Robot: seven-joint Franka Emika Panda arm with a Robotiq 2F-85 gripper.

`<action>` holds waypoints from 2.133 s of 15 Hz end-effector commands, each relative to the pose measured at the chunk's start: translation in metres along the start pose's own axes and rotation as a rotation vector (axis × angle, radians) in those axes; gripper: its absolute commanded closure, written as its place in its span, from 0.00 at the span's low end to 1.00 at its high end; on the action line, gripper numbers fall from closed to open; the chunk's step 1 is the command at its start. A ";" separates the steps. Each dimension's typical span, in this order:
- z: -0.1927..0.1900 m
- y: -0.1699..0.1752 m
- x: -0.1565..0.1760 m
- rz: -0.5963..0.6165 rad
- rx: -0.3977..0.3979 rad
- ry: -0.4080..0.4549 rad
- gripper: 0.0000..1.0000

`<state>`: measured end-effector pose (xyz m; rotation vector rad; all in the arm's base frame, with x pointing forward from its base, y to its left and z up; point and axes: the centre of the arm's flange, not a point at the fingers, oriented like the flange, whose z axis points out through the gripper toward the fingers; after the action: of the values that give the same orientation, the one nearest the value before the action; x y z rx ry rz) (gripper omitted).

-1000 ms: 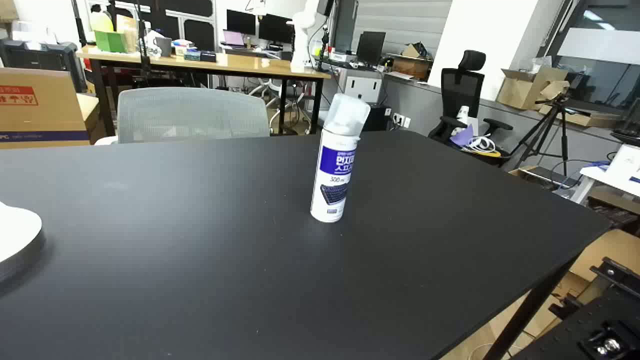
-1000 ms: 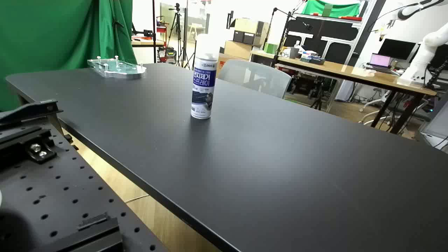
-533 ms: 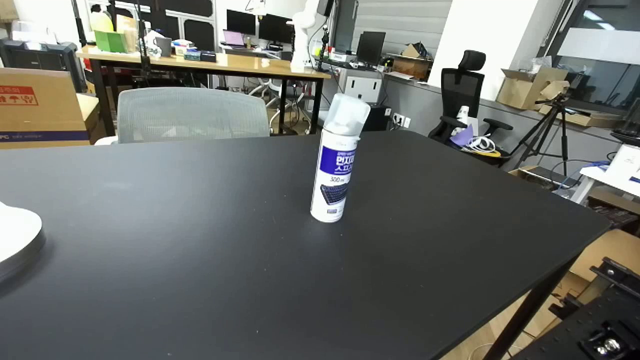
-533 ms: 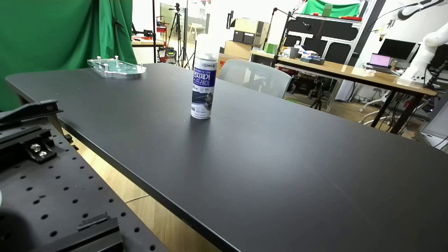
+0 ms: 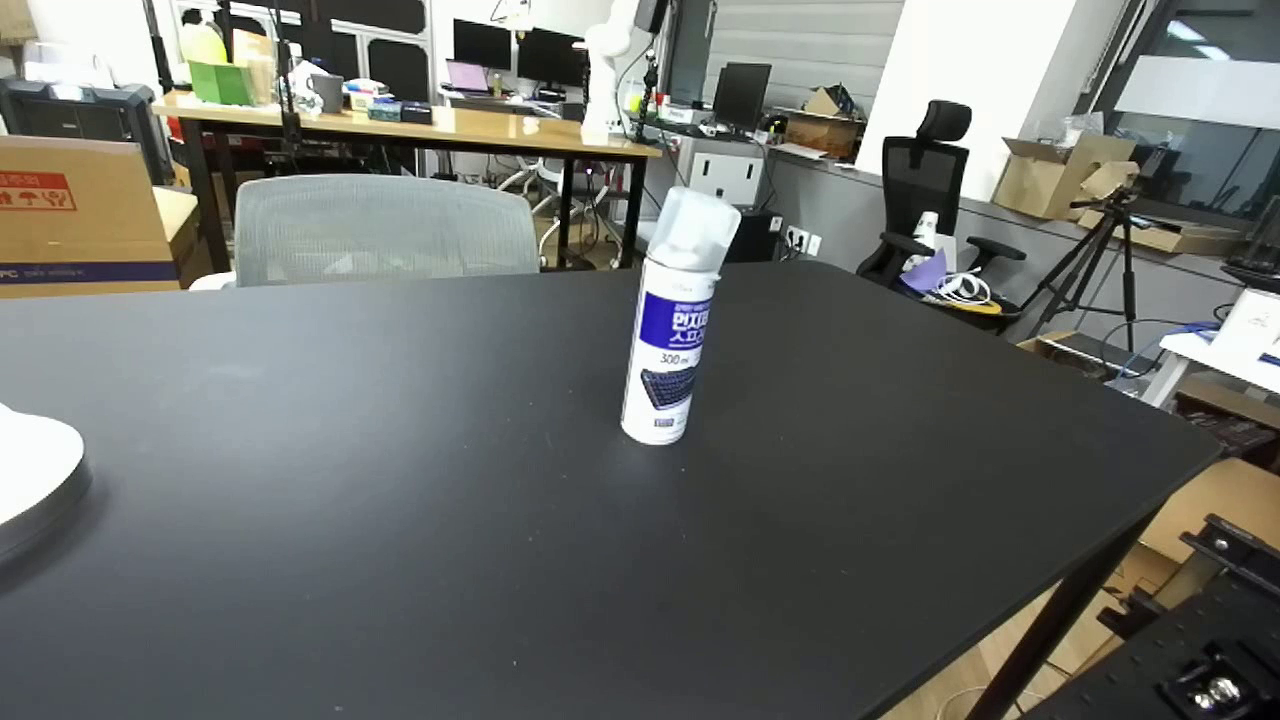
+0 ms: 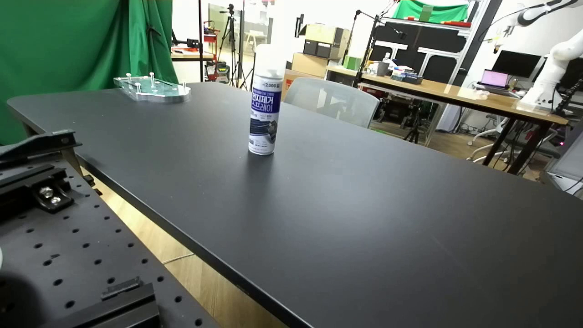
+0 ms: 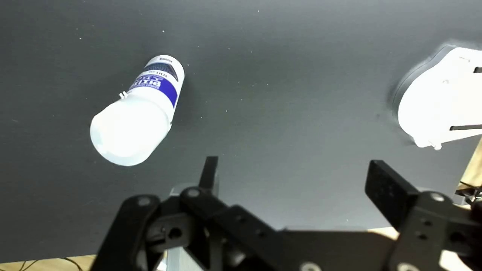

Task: Remove the lid from the bottle and put it on the table

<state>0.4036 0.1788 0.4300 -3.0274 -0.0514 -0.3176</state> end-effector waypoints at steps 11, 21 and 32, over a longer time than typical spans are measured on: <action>0.002 0.137 0.014 -0.010 0.003 -0.067 0.00; 0.041 0.163 0.034 -0.351 -0.075 -0.162 0.00; 0.078 0.121 0.059 -0.342 -0.080 0.025 0.00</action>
<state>0.4768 0.0594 0.3563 -3.0864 -0.6568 -0.3453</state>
